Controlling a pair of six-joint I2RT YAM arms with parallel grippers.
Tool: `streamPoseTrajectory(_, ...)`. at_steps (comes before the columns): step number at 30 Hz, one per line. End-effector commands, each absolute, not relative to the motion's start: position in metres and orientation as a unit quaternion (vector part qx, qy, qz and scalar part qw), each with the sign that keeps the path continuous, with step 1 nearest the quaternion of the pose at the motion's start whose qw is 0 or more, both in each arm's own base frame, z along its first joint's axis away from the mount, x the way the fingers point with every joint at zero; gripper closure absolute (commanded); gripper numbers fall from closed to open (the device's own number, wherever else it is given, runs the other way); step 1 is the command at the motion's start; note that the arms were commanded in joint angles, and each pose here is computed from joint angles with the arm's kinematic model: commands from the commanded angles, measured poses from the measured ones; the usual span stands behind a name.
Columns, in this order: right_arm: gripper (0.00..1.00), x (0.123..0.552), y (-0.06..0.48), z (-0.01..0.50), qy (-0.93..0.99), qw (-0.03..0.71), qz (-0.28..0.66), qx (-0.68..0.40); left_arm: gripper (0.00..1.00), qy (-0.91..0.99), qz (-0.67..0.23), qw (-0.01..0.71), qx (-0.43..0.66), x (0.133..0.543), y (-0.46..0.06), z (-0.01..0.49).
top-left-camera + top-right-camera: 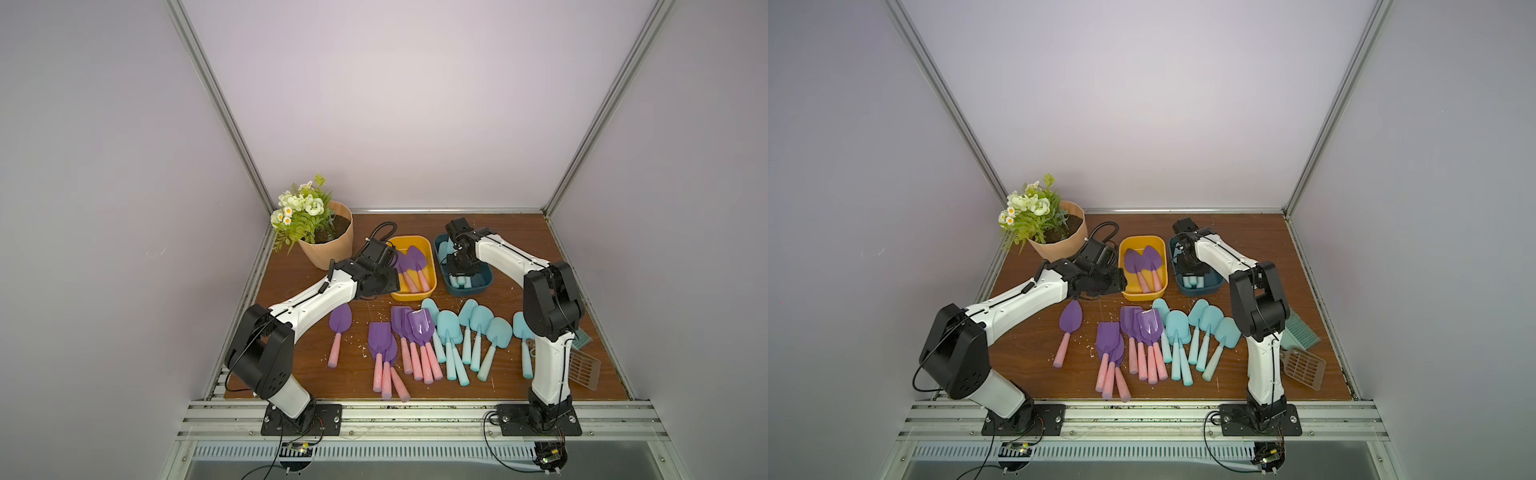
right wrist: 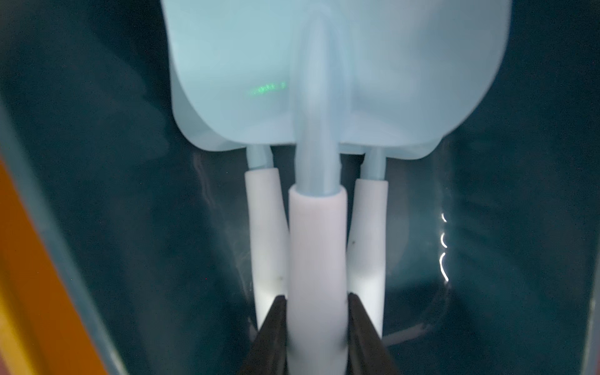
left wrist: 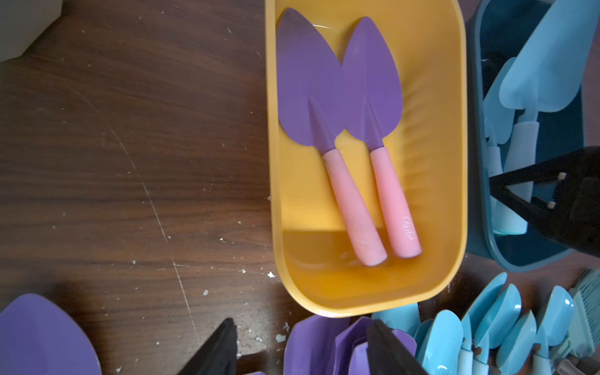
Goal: Sort the small shovels by color and place them into the storage box
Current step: Place the shovel in the storage box.
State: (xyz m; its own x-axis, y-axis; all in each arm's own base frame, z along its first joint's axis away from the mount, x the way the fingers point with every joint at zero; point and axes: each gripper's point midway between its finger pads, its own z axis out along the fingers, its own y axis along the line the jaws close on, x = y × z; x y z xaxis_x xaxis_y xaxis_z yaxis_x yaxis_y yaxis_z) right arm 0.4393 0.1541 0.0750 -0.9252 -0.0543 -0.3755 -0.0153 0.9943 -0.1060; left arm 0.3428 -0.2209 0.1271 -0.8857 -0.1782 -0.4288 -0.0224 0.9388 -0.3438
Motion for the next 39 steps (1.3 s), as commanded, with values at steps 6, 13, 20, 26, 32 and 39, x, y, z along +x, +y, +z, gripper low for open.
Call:
streamPoseTrajectory(6, 0.79, 0.436, 0.141, 0.070, 0.981, 0.183, -0.066, -0.015, 0.33, 0.963, -0.136, 0.220, -0.071, 0.329, -0.198, 0.115)
streamPoseTrajectory(13, 0.61, 0.440, 0.139, 0.081, 0.978, 0.196, -0.068, -0.006, 0.32, 0.965, -0.094, 0.226, -0.093, 0.321, -0.174, 0.116)
streamPoseTrajectory(20, 0.56, 0.440, 0.137, 0.121, 0.971, 0.234, -0.053, 0.015, 0.31, 0.973, -0.061, 0.197, -0.099, 0.298, -0.155, 0.101)
streamPoseTrajectory(26, 0.55, 0.422, 0.138, 0.156, 0.963, 0.266, -0.011, 0.026, 0.30, 0.982, -0.014, 0.152, -0.115, 0.253, -0.121, 0.080)
streamPoseTrajectory(32, 0.54, 0.397, 0.146, 0.157, 0.965, 0.257, 0.039, 0.026, 0.30, 0.980, 0.037, 0.141, -0.138, 0.222, -0.085, 0.075)
streamPoseTrajectory(39, 0.54, 0.386, 0.147, 0.161, 0.965, 0.255, 0.055, 0.027, 0.30, 0.985, 0.034, 0.094, -0.144, 0.188, -0.077, 0.051)
